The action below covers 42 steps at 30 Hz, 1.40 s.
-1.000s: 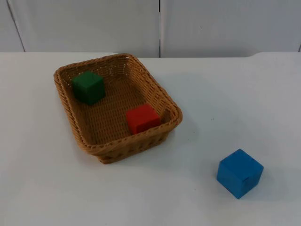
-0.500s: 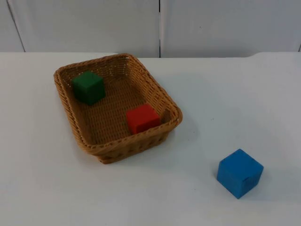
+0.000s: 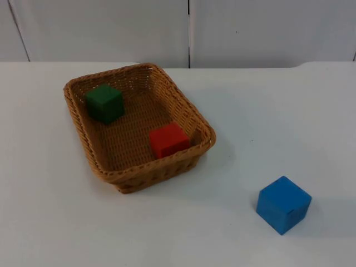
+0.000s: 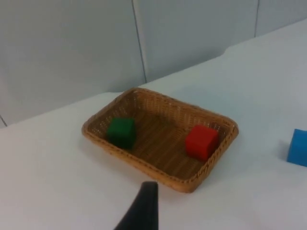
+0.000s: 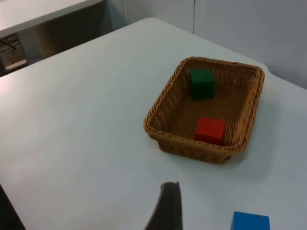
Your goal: Pick up one cube with each hand and place exactly two cubes into the same basket, leaving the remaining cube outside.
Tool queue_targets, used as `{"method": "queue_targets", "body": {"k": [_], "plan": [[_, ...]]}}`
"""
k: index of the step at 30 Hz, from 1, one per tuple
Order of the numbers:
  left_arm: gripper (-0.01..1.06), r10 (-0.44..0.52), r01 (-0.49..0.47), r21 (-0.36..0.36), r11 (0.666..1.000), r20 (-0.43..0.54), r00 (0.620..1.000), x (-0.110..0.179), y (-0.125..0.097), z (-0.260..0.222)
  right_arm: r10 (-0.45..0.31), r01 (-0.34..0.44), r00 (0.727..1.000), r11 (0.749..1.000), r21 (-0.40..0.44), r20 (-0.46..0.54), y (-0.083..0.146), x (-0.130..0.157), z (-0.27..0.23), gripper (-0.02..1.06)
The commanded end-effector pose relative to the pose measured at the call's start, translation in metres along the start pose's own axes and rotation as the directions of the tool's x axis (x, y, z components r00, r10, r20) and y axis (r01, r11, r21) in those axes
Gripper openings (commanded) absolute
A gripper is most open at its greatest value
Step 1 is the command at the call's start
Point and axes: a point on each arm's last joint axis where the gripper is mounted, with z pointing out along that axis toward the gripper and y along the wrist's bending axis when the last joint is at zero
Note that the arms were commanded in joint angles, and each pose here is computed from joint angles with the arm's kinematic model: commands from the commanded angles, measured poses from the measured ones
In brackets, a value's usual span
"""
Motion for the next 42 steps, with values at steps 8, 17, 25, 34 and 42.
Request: {"method": "queue_targets", "body": {"k": [8,17,25,34,42], "plan": [[0.90,-0.100,0.093,-0.079,0.993,-0.084,0.991,0.040,0.005,0.015,-0.032,0.032,0.999,0.999,-0.008,0.010,0.005,0.011,-0.023,0.70],[0.90,-0.106,0.095,-0.088,0.992,-0.129,0.986,0.052,0.007,0.027,0.031,-0.029,0.999,0.997,0.075,-0.026,0.003,0.029,-0.047,0.70],[0.90,-0.104,0.093,-0.090,0.992,-0.132,0.986,0.053,0.007,0.027,0.049,-0.047,0.999,0.992,0.115,-0.014,0.004,0.047,-0.071,0.70],[0.90,-0.104,0.092,-0.091,0.992,-0.140,0.985,0.054,0.007,0.028,0.060,-0.056,0.997,0.992,0.113,-0.040,0.006,0.058,-0.079,0.70],[0.90,-0.104,0.092,-0.091,0.992,-0.140,0.985,0.054,0.007,0.028,0.068,-0.056,0.993,0.992,0.114,-0.102,0.005,0.069,-0.070,0.70]]}}
